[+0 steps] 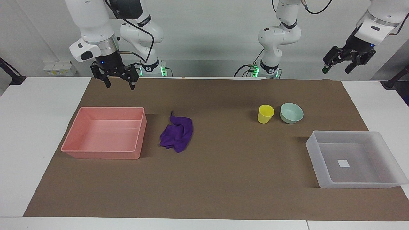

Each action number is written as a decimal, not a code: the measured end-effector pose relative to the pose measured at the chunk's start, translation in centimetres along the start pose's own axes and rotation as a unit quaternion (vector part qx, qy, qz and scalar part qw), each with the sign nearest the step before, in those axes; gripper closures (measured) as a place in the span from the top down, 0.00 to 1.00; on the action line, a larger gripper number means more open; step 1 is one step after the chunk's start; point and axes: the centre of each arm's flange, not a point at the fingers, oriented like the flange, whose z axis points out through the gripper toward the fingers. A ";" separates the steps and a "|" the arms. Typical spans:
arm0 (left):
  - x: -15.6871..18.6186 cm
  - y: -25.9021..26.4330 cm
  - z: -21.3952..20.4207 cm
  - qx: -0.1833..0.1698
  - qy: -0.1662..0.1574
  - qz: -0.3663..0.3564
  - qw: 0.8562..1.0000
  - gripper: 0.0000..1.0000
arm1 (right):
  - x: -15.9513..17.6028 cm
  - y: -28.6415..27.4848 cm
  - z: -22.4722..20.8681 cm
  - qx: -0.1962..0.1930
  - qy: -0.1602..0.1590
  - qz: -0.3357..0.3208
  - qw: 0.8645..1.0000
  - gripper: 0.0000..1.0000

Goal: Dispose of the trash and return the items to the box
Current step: 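Reach the right gripper down to the purple cloth, then grasp the purple cloth with the right gripper while the left gripper reaches the bowl, then carry the cloth into the pink tray while the left gripper lifts the bowl, then lower the green bowl into the clear box and open the left gripper, then reach the left gripper to the yellow cup and grasp it, then carry the yellow cup into the clear box with the left gripper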

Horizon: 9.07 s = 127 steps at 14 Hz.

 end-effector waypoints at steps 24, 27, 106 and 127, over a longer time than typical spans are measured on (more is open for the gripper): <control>-0.7 1.0 -0.4 0.002 -0.003 0.009 1.000 1.00 | 3.2 -9.6 9.8 0.030 0.037 0.000 0.999 1.00; -0.6 1.0 -0.2 0.002 -0.005 0.009 1.000 1.00 | 3.6 -13.6 13.9 0.017 0.042 0.000 0.999 1.00; -1.5 12.5 30.3 -0.019 -0.112 0.006 0.993 1.00 | 0.0 -1.8 -0.8 -0.032 0.012 0.047 0.998 1.00; 0.3 8.2 33.8 -0.019 -0.172 -0.021 0.985 0.04 | -0.8 1.5 -0.6 -0.019 -0.024 0.034 0.999 1.00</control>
